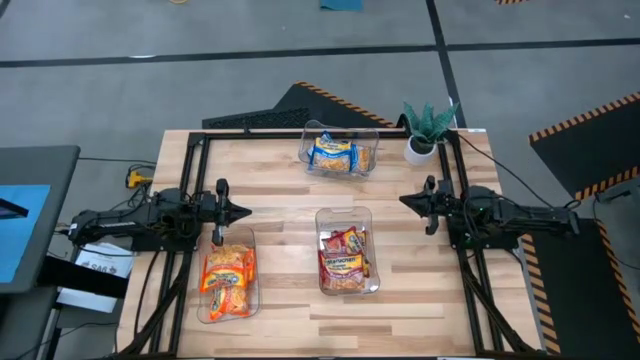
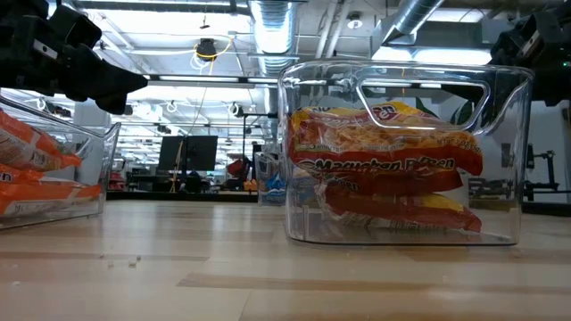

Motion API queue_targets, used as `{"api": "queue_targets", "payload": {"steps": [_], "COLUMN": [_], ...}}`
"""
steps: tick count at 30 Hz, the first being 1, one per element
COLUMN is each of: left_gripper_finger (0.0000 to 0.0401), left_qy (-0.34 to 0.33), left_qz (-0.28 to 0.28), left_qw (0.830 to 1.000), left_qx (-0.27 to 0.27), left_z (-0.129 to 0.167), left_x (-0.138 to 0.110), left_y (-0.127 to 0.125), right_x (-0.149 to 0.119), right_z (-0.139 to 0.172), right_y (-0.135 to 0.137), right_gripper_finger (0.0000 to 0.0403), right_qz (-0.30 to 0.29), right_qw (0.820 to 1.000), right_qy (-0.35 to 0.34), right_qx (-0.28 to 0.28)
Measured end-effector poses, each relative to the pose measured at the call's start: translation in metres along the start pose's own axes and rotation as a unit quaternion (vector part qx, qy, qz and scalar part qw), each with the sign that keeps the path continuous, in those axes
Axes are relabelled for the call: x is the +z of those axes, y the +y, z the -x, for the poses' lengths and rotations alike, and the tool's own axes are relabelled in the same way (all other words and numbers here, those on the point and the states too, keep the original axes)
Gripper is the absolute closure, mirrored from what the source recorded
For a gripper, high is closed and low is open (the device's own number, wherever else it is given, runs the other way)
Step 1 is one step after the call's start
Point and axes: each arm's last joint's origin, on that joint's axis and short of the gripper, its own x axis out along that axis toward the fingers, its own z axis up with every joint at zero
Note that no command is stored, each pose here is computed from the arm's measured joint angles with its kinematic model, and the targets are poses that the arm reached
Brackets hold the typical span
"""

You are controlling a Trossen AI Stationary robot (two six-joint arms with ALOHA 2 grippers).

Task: Sort Maruchan noodles
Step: Return to Home Position

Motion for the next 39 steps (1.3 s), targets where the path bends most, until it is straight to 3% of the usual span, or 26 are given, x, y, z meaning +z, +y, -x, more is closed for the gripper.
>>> {"api": "queue_targets", "payload": {"steps": [15,39], "left_gripper_finger": [0.0401,0.0401], "left_qy": [0.001,0.002], "left_qz": [0.002,0.002], "left_qw": [0.999,0.998], "left_qx": [-0.052,-0.055], "left_z": [0.000,0.000], "left_x": [0.000,0.000], "left_y": [-0.010,-0.011], "right_x": [0.000,0.000], "right_z": [0.000,0.000], "right_y": [0.000,0.000], "right_gripper_finger": [0.0370,0.0370], "right_qz": [0.000,0.000], "right_qw": [1.000,1.000], "right_qy": [0.000,0.000], "right_qx": [0.000,0.000]}}
